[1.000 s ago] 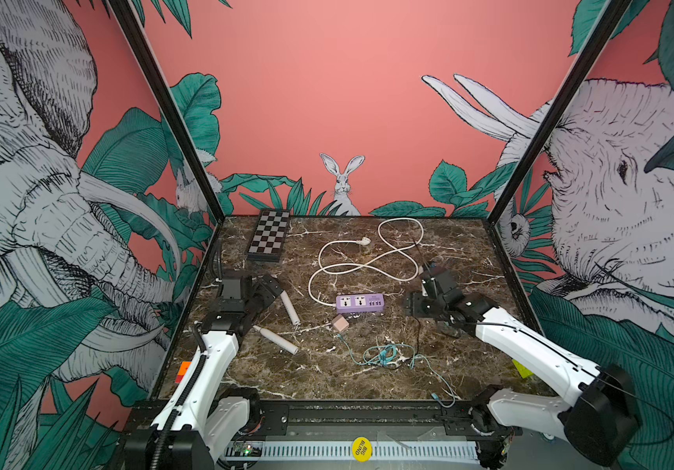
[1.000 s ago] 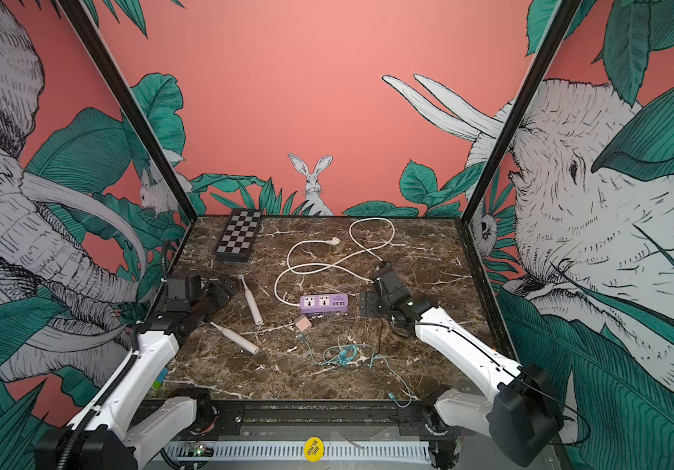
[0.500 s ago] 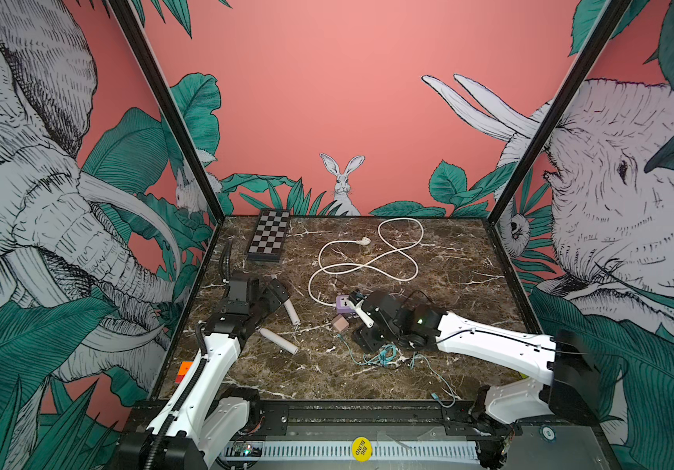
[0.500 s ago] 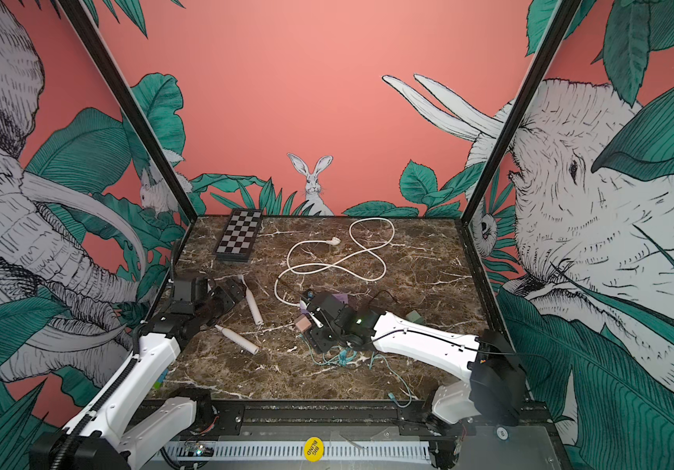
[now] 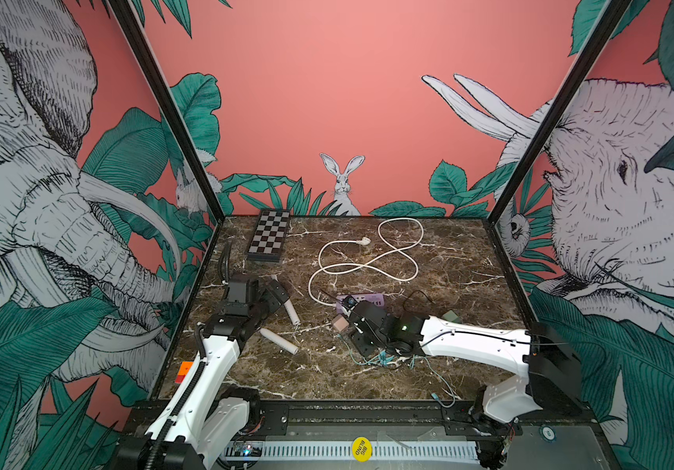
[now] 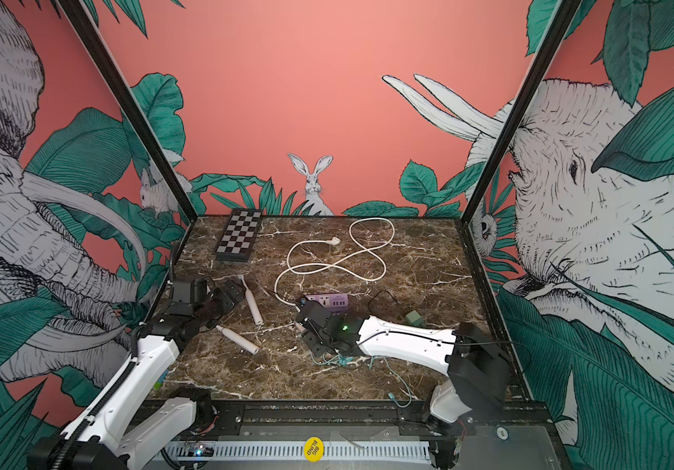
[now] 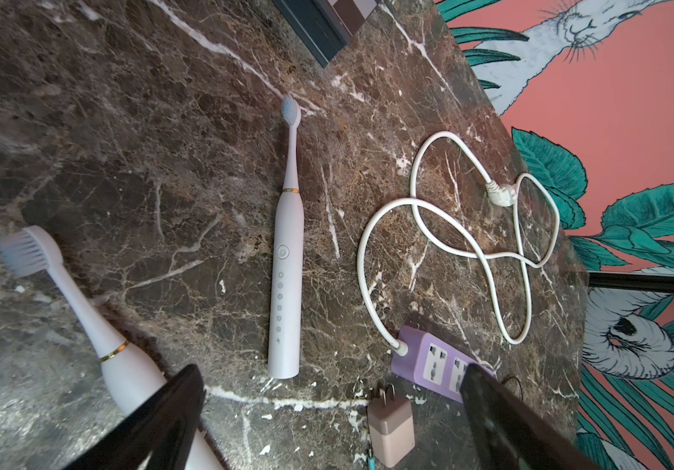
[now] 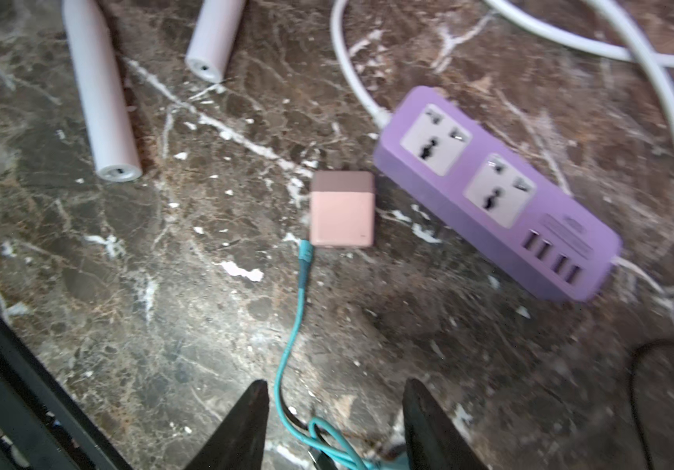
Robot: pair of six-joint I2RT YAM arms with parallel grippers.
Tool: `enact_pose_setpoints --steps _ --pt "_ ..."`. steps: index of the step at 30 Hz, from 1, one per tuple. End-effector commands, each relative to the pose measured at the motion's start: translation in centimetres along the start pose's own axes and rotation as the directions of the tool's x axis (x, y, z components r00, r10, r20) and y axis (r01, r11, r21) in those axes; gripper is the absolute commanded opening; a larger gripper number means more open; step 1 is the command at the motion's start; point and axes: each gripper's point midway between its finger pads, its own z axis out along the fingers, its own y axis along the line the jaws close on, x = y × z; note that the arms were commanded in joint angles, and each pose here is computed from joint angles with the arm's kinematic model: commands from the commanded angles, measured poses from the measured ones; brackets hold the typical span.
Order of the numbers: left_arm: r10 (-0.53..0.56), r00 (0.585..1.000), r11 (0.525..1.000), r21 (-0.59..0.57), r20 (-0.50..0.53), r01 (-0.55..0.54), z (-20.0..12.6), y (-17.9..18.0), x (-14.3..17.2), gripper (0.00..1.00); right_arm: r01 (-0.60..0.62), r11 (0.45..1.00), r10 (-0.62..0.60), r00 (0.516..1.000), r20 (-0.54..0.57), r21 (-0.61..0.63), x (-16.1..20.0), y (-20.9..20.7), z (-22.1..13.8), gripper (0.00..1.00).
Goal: Charge the electric toothbrush
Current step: Pick up the charging cable from the center of the board.
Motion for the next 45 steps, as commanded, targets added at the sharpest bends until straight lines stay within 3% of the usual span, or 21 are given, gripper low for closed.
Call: enact_pose_setpoints --steps 1,7,11,15,21,25,31,39,45 --pt "-0.015 1.0 1.0 0.0 -0.024 0.015 0.2 0.4 0.8 0.99 -0.125 0.973 0.117 0.992 0.056 0.193 0.3 -4.9 -3.3 0.62" --pt "-0.015 0.999 1.0 0.014 -0.045 0.016 0.8 -0.1 0.9 0.99 -0.377 0.895 0.391 0.921 -0.01 0.238 3.2 -12.5 -4.4 0.64" --pt "-0.009 0.998 1.0 0.019 -0.061 0.011 0.9 -0.3 1.2 0.99 -0.429 0.863 0.449 0.893 -0.015 0.268 3.2 -14.7 -4.3 0.7" --pt "-0.026 0.996 1.0 0.013 -0.088 0.028 1.1 -0.2 2.3 0.99 -0.445 0.882 0.457 0.888 -0.055 0.155 2.1 -12.7 -2.0 0.71" --pt "0.019 0.989 0.999 -0.045 -0.143 -0.026 1.4 -1.3 5.8 0.99 -0.414 0.895 0.43 0.899 -0.078 0.164 3.0 -12.7 -1.6 0.71" --pt "0.035 0.984 0.999 -0.032 -0.174 -0.041 2.1 -2.5 7.4 0.99 -0.393 0.88 0.433 0.894 -0.11 0.267 6.4 -13.6 -3.1 0.68" --pt "0.06 0.976 0.998 -0.007 -0.208 -0.063 3.2 -4.0 8.4 0.99 -0.324 0.898 0.381 0.911 -0.156 0.298 10.8 -10.9 -4.7 0.66" --pt "0.085 0.972 0.996 0.003 -0.22 -0.086 3.4 -4.9 9.0 0.99 -0.396 0.86 0.475 0.852 -0.221 0.322 16.7 -9.2 -6.9 0.56" --pt "0.079 0.968 0.997 0.009 -0.239 -0.079 3.9 -5.2 9.6 0.99 -0.382 0.854 0.476 0.848 -0.232 0.355 18.7 -8.5 -7.5 0.54"
